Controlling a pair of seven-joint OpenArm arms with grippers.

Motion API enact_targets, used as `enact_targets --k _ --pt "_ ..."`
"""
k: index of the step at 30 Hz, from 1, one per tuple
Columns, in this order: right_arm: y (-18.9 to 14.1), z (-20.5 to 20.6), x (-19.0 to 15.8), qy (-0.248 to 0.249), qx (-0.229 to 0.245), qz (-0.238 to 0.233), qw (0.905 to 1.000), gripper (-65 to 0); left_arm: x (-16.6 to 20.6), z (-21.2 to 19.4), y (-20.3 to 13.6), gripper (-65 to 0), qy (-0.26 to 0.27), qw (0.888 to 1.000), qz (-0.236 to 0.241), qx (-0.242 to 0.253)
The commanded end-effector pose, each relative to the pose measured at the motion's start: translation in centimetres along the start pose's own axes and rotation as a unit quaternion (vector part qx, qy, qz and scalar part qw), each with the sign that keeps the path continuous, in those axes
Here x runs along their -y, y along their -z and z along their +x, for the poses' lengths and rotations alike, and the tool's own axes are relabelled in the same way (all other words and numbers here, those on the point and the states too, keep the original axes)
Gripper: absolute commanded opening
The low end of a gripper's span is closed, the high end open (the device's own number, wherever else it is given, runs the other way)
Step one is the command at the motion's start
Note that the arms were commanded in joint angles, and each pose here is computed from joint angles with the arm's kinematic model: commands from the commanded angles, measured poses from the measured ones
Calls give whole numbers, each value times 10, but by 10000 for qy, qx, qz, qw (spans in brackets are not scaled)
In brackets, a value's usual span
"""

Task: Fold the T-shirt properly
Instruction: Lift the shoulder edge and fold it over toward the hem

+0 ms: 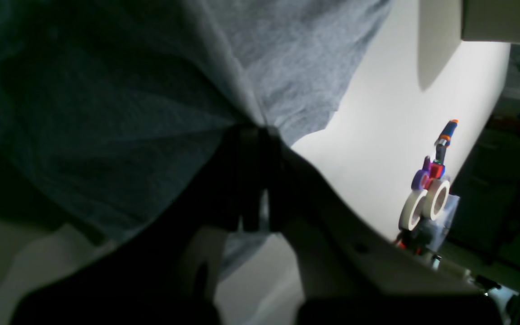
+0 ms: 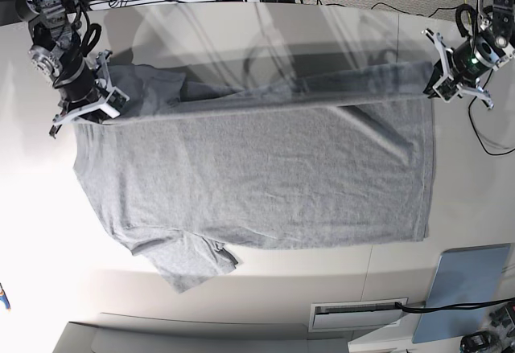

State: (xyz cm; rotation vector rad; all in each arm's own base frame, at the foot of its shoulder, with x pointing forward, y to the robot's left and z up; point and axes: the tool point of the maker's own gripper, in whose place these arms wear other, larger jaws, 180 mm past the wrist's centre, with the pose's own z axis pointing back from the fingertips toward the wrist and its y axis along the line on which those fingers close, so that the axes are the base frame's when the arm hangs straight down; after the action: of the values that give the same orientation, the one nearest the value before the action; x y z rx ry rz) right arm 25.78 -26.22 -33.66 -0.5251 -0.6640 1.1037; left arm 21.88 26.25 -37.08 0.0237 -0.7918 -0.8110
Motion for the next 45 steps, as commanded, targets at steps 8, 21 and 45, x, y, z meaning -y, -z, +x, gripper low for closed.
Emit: enact_targets --k 8,21,45 --pt "17 18 3 -377 62 -47 9993 -650 -25 14 -1 -650 -17 9994 276 219" --pt "23 41 21 -376 288 -260 9985 -650 -31 20 0 -650 6 9990 340 292" --pt "22 41 29 -126 301 -473 9983 -439 -31 37 11 -452 -38 9978 418 508"
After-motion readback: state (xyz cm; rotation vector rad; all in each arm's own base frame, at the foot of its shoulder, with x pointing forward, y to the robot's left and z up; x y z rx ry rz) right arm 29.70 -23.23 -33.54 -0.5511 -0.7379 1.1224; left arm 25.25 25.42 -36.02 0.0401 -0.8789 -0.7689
